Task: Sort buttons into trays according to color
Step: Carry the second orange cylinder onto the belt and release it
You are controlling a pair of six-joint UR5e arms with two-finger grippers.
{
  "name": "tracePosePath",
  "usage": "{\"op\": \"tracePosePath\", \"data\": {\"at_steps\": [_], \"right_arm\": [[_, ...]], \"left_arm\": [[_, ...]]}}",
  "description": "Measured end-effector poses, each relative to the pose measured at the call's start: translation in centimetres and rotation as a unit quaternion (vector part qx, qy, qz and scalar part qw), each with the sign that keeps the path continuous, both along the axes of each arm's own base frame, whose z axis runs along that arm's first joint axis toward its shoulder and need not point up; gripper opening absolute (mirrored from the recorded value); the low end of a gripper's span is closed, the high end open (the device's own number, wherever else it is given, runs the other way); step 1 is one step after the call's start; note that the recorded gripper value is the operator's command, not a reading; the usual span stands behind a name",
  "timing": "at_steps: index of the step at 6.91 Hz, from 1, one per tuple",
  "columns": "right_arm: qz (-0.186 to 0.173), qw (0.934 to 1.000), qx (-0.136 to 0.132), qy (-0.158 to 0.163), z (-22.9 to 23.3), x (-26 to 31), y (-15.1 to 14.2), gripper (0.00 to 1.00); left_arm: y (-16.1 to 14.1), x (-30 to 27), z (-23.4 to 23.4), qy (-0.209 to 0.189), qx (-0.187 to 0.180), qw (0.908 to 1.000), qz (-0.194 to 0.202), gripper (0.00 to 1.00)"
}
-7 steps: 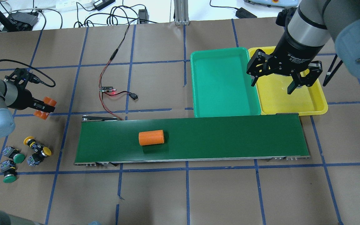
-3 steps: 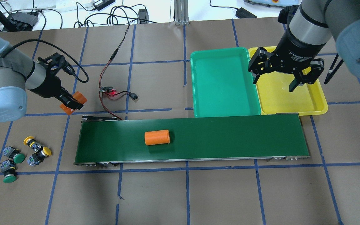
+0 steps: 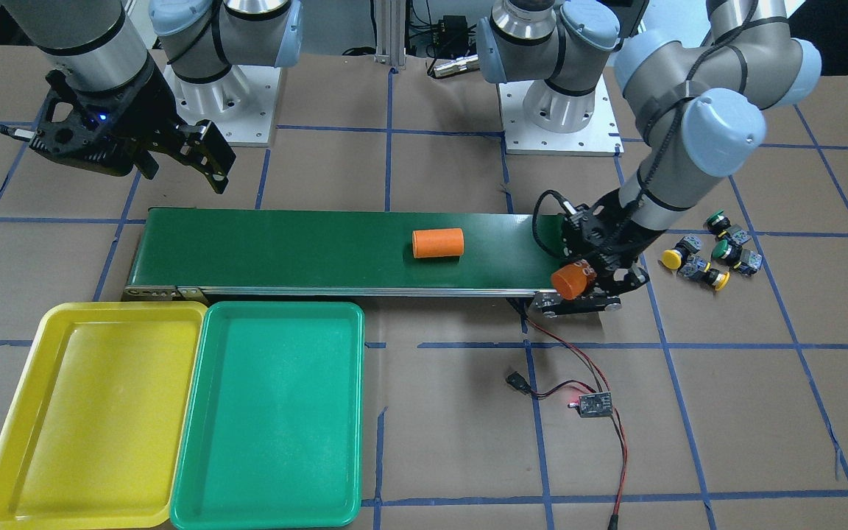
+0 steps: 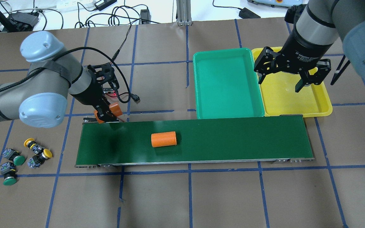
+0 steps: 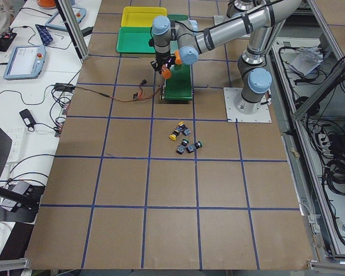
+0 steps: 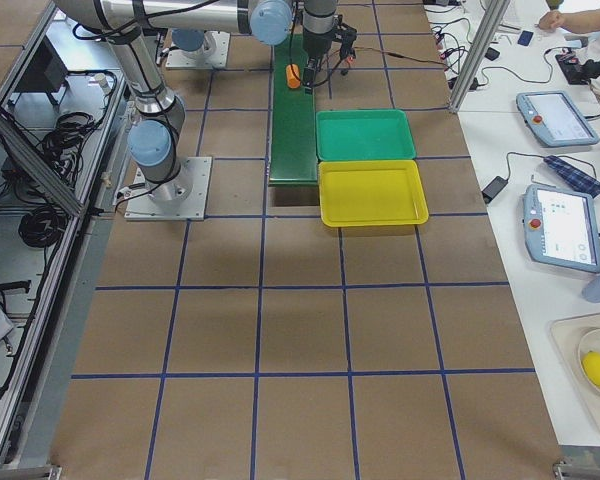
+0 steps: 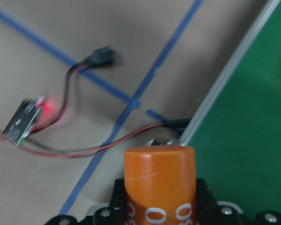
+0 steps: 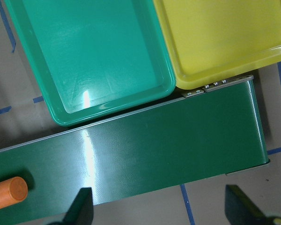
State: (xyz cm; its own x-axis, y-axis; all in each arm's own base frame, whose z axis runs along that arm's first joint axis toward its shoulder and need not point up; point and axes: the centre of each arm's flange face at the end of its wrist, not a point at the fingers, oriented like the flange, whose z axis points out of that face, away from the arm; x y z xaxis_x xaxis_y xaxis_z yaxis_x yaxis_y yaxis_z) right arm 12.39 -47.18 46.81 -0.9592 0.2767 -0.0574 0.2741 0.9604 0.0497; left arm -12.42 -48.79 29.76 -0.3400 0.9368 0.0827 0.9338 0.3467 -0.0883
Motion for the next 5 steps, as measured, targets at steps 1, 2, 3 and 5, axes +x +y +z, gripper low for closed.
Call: {"op": "tracePosePath", "data": {"at_steps": [1,2,3,5], "right_arm": [[-0.001,1.0000,-0.001,0.001,0.0,0.0,0.0,1.00],[-0.002,1.0000,-0.004,0.001,0.1,-0.1,0.0,1.00],[-0.004,0.9999,-0.010,0.001,0.2,-0.1,-0.2,1.00],[0.001,0.9999,-0.014,0.000,0.3,-0.1,-0.2,1.00]], "left_arm": [[0.8,-2.3,-0.5,-0.008,0.000,0.9979,-0.064,0.08],[1.8,-3.4,-1.0,-0.015,0.001,0.9935,-0.113,0.08],[3.3,-3.7,-1.9,-0.018,0.003,0.9892,-0.145,0.31],[5.7,-3.8,-4.0,-0.021,-0.007,0.9861,-0.165,1.00]]}}
